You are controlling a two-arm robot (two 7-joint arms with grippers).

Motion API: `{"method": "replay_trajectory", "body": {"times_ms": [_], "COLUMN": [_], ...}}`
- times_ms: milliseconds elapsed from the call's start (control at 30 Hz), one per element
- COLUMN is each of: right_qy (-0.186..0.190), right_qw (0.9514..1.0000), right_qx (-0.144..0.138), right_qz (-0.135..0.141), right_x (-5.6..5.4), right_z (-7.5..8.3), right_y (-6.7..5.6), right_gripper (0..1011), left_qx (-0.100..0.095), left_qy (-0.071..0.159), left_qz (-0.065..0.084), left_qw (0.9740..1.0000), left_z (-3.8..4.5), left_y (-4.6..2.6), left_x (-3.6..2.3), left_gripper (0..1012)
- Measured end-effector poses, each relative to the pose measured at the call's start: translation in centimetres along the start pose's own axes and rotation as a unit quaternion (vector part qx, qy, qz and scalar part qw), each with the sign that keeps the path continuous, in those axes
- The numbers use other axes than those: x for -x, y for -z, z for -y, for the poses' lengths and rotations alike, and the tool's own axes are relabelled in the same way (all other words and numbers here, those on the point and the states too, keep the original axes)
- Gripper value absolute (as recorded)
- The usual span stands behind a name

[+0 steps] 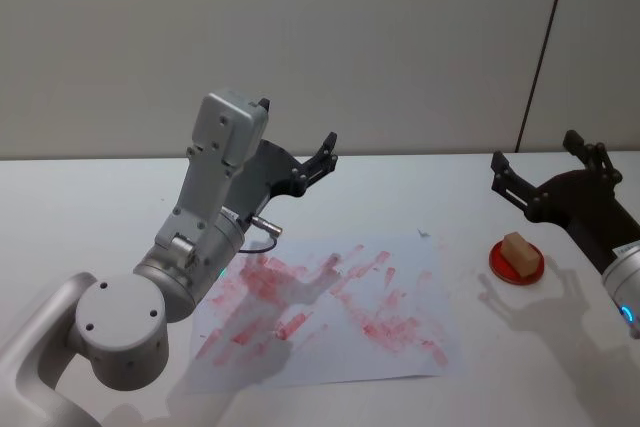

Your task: Use the one hand to pick up the stamp and affix it onto the A4 paper.

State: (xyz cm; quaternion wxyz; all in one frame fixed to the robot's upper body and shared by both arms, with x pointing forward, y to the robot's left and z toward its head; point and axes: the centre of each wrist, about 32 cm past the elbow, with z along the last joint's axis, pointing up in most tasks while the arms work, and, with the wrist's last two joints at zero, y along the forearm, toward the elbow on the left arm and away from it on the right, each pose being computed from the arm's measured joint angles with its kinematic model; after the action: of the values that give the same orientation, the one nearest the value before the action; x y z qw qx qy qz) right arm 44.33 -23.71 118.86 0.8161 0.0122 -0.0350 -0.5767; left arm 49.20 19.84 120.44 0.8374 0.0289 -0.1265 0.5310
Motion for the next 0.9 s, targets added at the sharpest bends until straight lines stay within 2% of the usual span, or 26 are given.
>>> {"method": "replay_trajectory", "body": {"times_ms": [900], "right_qy": [0.0], "right_qw": [1.0], "right_qx": [0.0], "right_qz": [0.0], "right_x": [0.01], "right_z": [0.0], "right_y": [-0.01], "right_gripper": [1001], "left_qx": [0.0], "left_qy": [0.0], "left_qz": [0.0], "left_qw": [1.0], "left_z": [0.0], "left_y": [0.0], "left_x": [0.0], "left_gripper": [1001]}}
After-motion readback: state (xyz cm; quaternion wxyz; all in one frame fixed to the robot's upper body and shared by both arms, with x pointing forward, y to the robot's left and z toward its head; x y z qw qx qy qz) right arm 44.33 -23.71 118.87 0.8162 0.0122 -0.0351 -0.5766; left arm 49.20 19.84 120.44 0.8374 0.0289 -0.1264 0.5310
